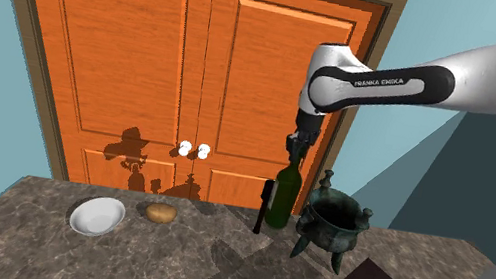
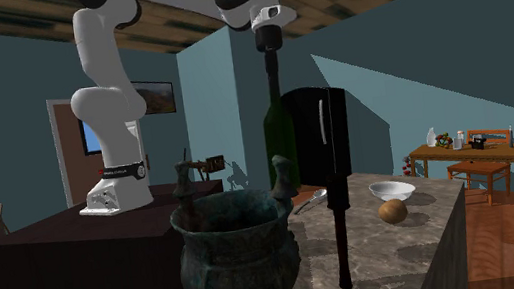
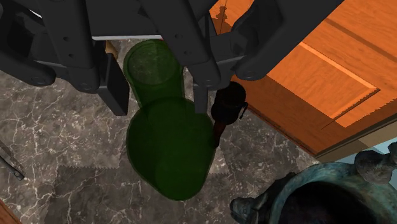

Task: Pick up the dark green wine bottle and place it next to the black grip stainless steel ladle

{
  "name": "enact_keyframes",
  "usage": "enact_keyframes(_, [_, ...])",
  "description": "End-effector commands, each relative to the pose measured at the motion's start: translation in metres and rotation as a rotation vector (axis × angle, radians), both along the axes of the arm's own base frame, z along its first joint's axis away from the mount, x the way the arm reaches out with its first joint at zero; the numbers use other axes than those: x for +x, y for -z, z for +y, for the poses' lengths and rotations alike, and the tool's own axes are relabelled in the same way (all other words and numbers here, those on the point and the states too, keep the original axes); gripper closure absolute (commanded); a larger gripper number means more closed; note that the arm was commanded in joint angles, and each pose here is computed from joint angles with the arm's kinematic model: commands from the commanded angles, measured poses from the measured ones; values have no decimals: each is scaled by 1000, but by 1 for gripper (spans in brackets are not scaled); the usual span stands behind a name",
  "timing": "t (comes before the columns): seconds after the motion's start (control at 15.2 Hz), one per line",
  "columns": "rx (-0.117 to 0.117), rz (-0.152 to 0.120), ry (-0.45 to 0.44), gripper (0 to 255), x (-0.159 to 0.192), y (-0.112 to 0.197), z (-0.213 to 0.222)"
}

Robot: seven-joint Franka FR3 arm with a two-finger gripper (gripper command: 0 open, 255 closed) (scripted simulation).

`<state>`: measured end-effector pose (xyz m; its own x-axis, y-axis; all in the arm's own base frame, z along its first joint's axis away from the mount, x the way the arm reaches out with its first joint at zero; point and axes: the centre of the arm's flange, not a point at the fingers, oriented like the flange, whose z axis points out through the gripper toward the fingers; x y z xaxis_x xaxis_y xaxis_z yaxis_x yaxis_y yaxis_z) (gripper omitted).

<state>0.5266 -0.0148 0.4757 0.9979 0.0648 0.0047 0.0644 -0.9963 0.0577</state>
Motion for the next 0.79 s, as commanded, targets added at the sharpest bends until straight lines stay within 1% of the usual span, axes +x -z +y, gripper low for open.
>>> enact_keyframes(0.0, [0, 0, 0, 255, -1, -11, 1])
enact_keyframes(0.73, [0, 0, 0, 255, -1, -69, 1])
